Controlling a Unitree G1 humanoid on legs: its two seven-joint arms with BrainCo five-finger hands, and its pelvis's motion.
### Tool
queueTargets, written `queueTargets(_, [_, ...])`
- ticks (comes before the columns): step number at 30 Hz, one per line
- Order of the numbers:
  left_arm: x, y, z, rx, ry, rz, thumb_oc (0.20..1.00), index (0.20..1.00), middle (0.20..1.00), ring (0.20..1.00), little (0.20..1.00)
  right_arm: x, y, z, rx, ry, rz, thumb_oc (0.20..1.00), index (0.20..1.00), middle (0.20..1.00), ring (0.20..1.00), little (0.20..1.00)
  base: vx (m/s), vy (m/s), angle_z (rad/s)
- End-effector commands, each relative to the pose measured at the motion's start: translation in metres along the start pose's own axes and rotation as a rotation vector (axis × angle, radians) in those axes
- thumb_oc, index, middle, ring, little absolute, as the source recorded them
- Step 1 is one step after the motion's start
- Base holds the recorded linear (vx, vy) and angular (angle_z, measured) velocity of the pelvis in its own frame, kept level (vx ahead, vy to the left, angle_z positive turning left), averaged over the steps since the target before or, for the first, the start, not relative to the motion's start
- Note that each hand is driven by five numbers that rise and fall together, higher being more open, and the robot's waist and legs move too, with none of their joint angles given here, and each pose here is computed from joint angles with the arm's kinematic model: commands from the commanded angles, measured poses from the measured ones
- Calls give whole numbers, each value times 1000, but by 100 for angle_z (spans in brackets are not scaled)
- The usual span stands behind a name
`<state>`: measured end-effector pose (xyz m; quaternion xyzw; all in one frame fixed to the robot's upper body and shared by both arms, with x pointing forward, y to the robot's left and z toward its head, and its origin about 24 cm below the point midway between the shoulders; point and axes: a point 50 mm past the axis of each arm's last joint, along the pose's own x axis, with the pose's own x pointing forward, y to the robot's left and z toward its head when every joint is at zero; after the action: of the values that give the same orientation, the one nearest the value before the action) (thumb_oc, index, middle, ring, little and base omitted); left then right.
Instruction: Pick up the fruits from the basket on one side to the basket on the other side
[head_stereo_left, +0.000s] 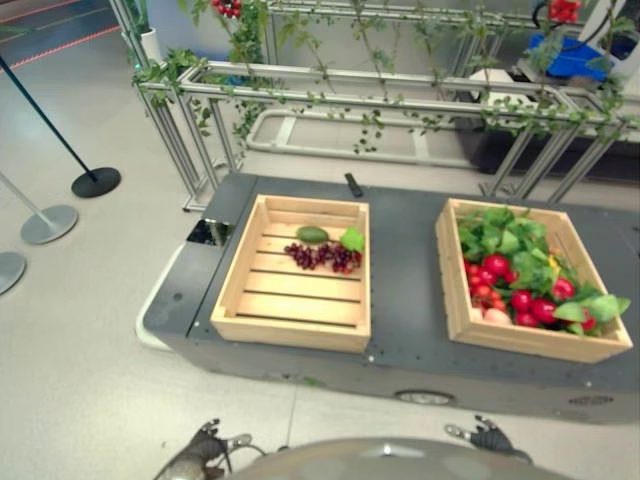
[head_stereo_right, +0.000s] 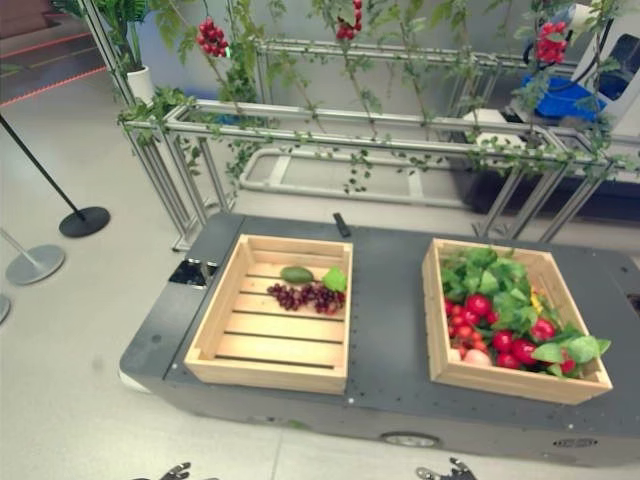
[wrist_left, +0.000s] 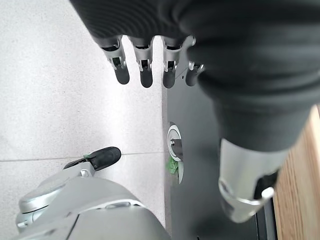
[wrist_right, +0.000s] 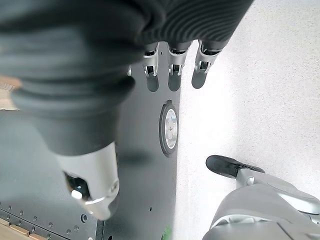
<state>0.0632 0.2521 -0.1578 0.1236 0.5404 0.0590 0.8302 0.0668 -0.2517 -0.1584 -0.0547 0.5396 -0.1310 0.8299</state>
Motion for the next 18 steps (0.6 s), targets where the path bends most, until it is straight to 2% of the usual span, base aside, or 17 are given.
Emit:
queueTargets(1, [5, -8, 21, -25, -66, -10, 1000, 1000, 1000, 1000, 1000, 7, -3, 24, -28, -36, -11, 1000, 1000, 1000, 1000, 1000, -18, 11, 4])
queueTargets(18, [5, -12, 24, -36, -79, -17, 1000, 1000, 1000, 1000, 1000, 7, -7, 23, -31, -24, -20, 1000, 1000, 1000, 1000, 1000, -2, 1, 0])
